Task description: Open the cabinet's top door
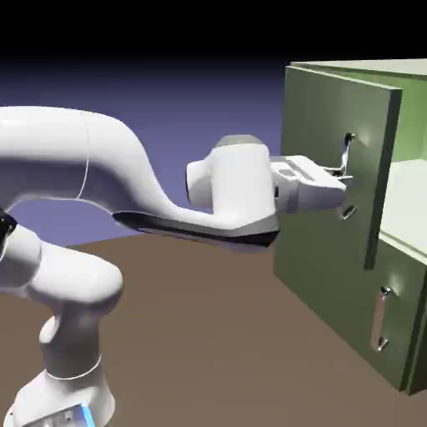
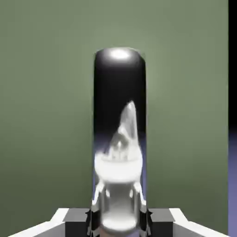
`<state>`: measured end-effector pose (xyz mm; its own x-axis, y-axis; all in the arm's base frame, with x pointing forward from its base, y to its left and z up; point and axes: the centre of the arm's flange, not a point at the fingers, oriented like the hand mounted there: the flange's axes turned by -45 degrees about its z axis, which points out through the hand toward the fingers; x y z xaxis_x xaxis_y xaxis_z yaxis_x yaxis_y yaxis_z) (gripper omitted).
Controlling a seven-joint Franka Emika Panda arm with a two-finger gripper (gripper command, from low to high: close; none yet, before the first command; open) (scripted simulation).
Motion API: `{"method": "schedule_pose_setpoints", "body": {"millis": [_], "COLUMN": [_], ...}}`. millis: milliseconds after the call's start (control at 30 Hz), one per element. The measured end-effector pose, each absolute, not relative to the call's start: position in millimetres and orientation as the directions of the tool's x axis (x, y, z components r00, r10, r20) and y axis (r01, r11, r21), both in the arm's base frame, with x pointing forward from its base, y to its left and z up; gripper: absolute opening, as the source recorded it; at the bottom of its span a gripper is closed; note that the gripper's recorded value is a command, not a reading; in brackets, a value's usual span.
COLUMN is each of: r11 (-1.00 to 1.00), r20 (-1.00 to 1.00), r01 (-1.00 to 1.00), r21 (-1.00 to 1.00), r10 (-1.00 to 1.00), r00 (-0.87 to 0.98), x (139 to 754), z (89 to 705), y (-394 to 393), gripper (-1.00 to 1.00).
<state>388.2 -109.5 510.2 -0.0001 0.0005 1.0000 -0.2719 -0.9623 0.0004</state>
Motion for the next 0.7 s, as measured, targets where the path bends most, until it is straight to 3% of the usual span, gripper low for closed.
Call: {"method": "schedule_pose_setpoints", "body": {"millis": [700], "r11": [-0.810], "r20": [1.000], "r01": [-0.586], "r21": [0.000], "r10": [0.000], "r00": [0.000], "x": [252], "z": [510], "y": [14], "gripper": [-1.00]}}
